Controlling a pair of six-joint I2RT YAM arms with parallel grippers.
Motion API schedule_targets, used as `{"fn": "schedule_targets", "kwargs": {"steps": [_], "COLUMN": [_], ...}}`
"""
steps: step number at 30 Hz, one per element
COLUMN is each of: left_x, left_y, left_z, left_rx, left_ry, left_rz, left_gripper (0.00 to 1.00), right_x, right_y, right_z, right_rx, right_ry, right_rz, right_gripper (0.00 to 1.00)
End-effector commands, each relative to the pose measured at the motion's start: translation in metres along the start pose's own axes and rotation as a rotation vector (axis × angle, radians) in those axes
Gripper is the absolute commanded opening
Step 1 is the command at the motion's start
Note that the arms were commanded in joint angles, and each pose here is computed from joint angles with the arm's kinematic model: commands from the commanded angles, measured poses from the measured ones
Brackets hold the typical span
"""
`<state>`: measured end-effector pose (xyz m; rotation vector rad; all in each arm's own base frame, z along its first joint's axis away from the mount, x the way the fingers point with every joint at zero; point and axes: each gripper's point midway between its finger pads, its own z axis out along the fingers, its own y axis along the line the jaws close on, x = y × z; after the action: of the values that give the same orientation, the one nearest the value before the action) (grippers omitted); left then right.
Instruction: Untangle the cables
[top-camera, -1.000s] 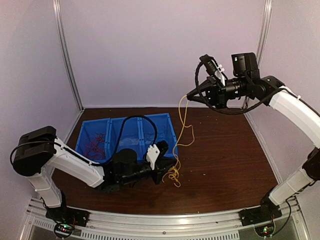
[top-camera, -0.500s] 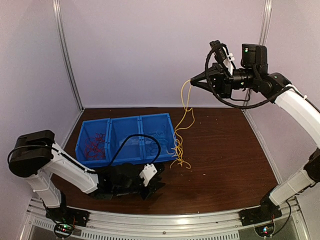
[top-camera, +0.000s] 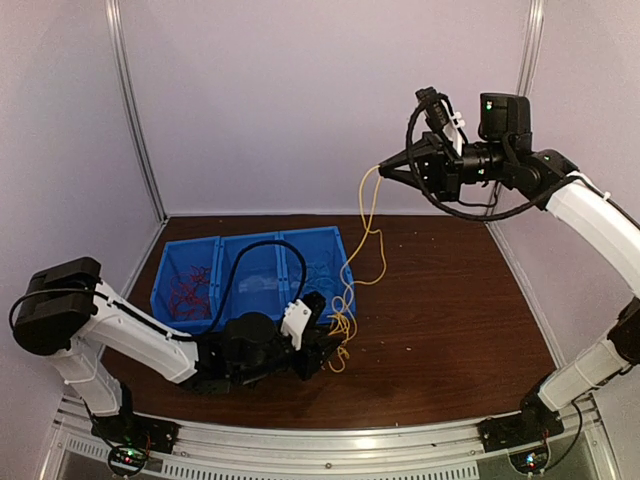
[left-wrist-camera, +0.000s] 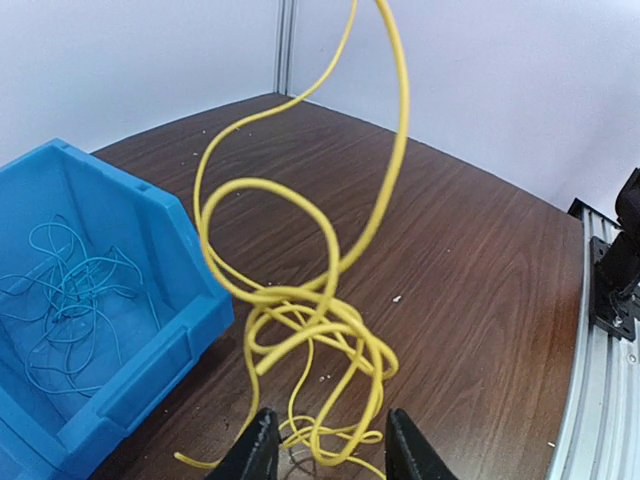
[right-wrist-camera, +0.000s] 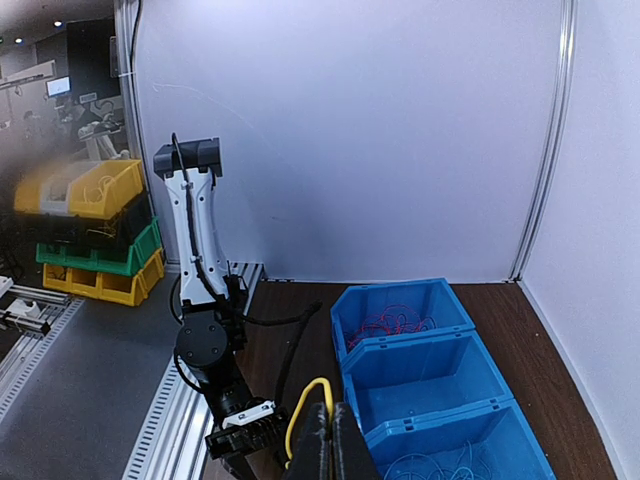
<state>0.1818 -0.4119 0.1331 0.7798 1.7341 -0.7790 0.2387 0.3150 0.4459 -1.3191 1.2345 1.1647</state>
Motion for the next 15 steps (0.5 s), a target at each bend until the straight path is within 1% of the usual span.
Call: {"fn": "schedule_targets", "kwargs": {"steps": [1, 3, 4, 5, 6, 15], "left_x": [-0.010, -0.015, -0.017, -0.020, -0.021, -0.014], "left_y": [0.000, -0.001, -0.002, -0.003, -0.003, 0.000], "left_z": [0.007, 0.008, 0.007, 0.007, 0.008, 0.002], "left_rx": [-0.021, -0.019, -0.016, -0.011, -0.010, -0.009], "left_ry": [-0.051, -0.073, -0.086, -0.100, -0.107, -0.108], "left_rz": [-0.027, -0.013, -0.005, -0.001, 0.002, 0.040], "left_gripper": [0.33, 0.20, 0.10, 0.03, 0.00, 0.00], "right_x": [-0.009, -0.007, -0.007, -0.008, -0.008, -0.018], "right_y": [0.006, 0.007, 0.007, 0.008, 0.008, 0.003], "right_z": [-0.005, -0.005, -0.005, -0.005, -0.006, -0.011], "right_rx": [0.002, 0.001, 0.002, 0.003, 0.005, 0.027], "right_ry": [-0.024, -0.023, -0.024, -0.025, -0.025, -0.033], "right_rz": [-0.025, -0.019, -0.022, -0.024, -0.024, -0.043], "right_gripper": [0.00, 0.00, 0.00, 0.00, 0.00, 0.00]}}
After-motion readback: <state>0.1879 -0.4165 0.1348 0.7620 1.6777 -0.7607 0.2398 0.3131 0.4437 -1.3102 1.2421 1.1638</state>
